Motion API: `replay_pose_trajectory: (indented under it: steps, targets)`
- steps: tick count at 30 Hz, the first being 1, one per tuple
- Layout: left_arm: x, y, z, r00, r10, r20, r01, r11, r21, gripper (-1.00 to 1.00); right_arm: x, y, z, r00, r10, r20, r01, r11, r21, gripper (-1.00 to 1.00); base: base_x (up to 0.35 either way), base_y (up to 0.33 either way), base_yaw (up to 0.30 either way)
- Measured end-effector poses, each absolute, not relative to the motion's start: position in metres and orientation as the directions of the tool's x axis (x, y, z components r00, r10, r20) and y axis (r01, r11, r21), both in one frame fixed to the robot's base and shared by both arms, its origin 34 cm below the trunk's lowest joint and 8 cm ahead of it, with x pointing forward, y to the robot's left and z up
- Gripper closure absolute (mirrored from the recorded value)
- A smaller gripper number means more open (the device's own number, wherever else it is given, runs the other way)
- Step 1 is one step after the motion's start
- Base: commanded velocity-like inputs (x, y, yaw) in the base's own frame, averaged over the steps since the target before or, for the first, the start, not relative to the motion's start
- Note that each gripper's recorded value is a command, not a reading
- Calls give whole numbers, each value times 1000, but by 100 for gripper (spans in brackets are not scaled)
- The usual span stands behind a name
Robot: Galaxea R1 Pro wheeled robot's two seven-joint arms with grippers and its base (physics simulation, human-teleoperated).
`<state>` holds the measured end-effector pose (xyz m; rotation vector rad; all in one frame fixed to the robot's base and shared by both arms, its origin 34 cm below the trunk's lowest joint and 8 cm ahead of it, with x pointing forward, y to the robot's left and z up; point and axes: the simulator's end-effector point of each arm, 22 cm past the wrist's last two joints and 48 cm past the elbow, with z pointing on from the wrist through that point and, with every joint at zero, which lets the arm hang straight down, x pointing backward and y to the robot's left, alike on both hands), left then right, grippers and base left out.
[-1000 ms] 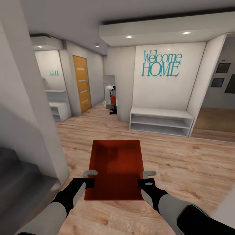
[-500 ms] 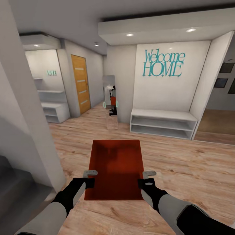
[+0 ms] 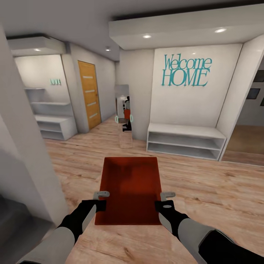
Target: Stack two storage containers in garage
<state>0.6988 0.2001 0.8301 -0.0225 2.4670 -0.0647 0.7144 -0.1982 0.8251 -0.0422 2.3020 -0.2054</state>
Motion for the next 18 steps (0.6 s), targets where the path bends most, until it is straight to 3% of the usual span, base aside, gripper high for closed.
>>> replay_pose_trajectory:
  steps: [18]
  targets:
    - [699,200,830,-781,-34,-623,-1,999,-53,100,714,-198,825,-674,-97,-732,35,986,-163,100,322,0,0]
